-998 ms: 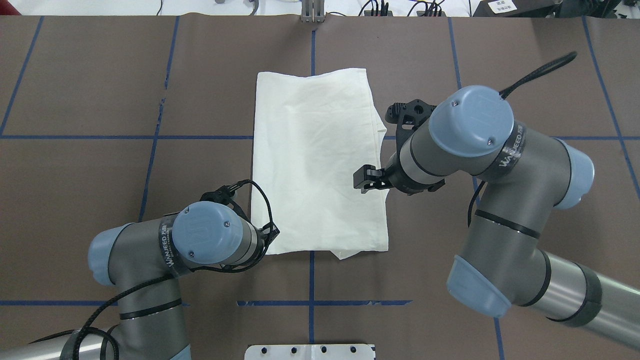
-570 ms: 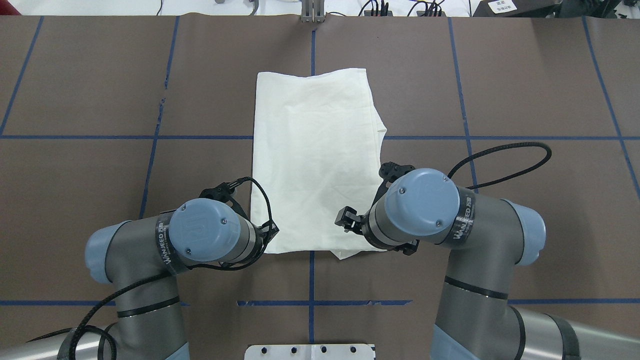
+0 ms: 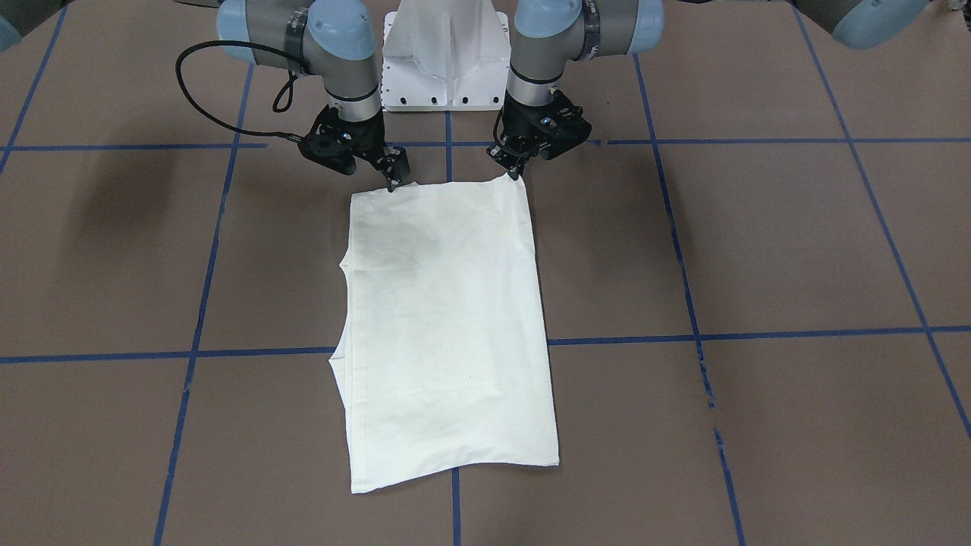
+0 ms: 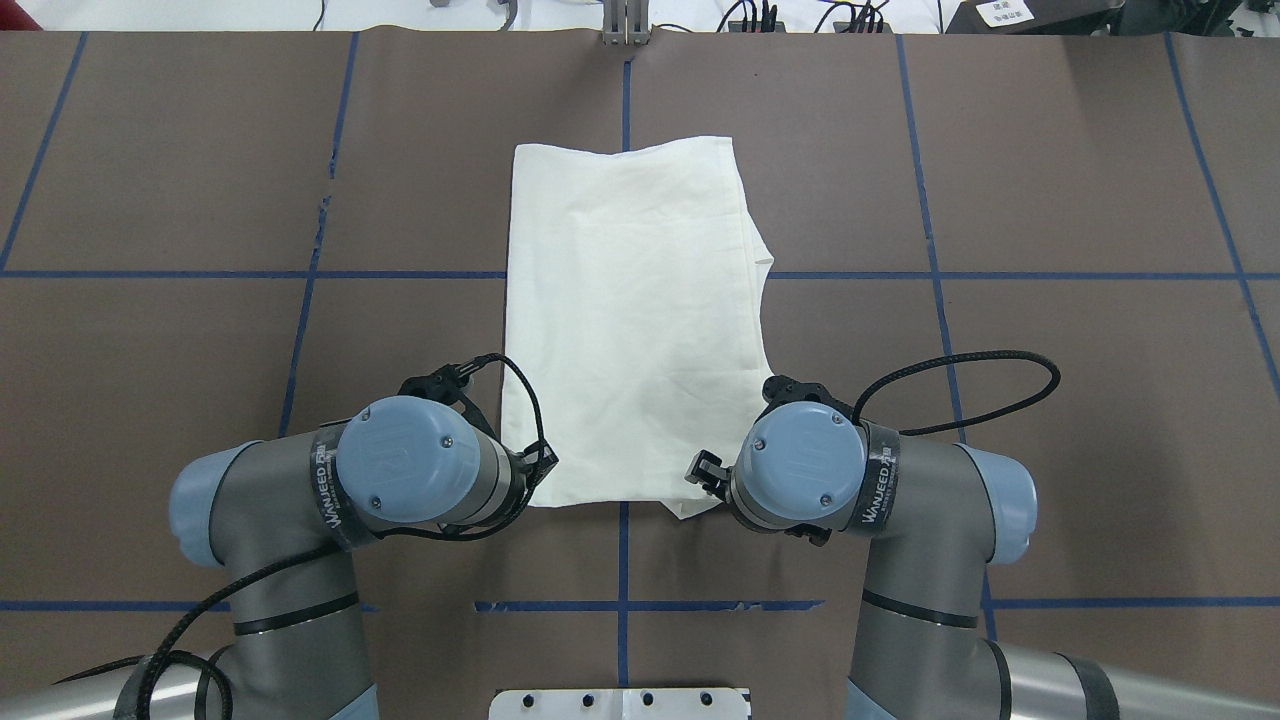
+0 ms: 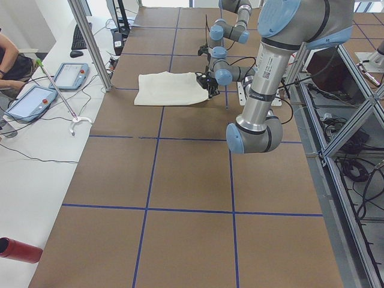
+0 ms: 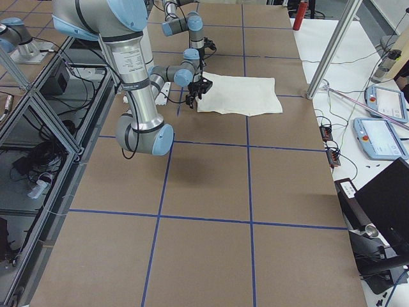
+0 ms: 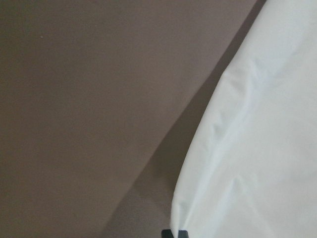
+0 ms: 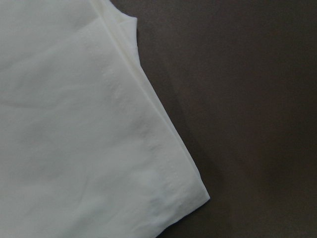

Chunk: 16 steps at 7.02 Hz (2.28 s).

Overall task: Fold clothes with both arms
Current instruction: 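Move the right gripper to the other near corner and grasp both near corners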

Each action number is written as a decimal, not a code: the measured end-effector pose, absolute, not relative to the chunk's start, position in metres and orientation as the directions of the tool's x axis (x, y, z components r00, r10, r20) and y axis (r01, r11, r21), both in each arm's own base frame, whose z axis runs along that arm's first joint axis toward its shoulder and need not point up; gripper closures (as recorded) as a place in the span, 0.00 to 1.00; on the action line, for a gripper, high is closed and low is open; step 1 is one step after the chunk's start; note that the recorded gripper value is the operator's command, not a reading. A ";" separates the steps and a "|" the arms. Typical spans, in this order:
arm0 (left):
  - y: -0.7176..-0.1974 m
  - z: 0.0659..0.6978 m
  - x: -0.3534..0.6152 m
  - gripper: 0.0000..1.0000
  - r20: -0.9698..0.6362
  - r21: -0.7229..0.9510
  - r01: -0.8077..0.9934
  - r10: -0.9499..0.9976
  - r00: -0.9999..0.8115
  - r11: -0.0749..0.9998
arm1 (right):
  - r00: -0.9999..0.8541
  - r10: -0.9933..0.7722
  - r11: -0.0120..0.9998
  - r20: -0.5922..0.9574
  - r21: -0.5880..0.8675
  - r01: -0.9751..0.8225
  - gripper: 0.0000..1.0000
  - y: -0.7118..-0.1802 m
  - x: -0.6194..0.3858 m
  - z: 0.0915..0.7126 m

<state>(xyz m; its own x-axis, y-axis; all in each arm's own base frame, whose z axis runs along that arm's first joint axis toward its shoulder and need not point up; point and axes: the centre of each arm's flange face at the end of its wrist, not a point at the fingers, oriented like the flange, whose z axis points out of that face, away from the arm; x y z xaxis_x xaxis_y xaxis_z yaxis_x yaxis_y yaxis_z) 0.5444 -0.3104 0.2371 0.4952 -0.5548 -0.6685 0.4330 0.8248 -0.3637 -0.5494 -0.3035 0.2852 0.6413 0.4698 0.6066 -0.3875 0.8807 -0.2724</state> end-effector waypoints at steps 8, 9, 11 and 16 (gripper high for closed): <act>-0.313 0.239 0.542 1.00 -0.667 -0.364 0.438 -0.558 0.494 0.822 | 0.599 0.496 0.865 0.629 -0.295 -0.406 0.75 -0.313 -0.572 0.299; -0.313 0.239 0.542 1.00 -0.667 -0.364 0.438 -0.558 0.494 0.822 | 0.596 0.496 0.865 0.631 -0.295 -0.407 0.88 -0.315 -0.572 0.297; -0.313 0.239 0.543 1.00 -0.667 -0.364 0.438 -0.558 0.494 0.822 | 0.589 0.497 0.863 0.637 -0.296 -0.409 1.00 -0.320 -0.570 0.292; -0.313 0.239 0.543 1.00 -0.667 -0.363 0.438 -0.557 0.494 0.823 | 0.564 0.499 0.861 0.658 -0.301 -0.411 1.00 -0.329 -0.567 0.273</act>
